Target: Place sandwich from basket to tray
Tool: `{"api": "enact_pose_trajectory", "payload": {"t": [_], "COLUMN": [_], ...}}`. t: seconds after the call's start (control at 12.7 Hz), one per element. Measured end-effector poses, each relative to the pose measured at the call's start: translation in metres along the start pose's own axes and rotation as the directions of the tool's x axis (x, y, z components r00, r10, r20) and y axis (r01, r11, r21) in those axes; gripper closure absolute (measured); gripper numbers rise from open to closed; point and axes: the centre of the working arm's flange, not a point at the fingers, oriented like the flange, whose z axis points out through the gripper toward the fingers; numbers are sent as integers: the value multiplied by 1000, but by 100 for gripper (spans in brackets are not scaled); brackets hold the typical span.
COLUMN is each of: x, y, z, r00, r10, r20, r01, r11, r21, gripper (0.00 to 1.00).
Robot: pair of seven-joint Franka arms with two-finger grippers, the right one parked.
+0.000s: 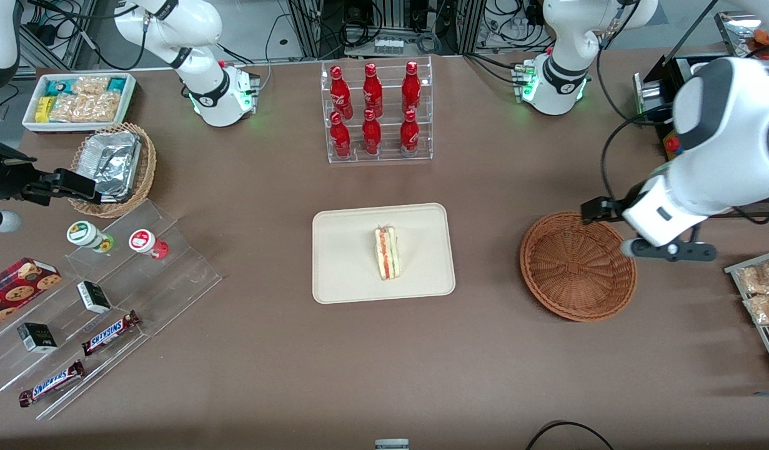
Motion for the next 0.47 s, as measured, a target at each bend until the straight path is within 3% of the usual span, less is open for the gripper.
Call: {"api": "enact_pose_trajectory", "payload": {"t": [0.47], "x": [-29], "y": [-35], "z": [-15], "r00": [1000], "r10": [-8], "r20": [28], "r01": [8], "r11": [1000], "r21": [-4], "gripper": [0]}}
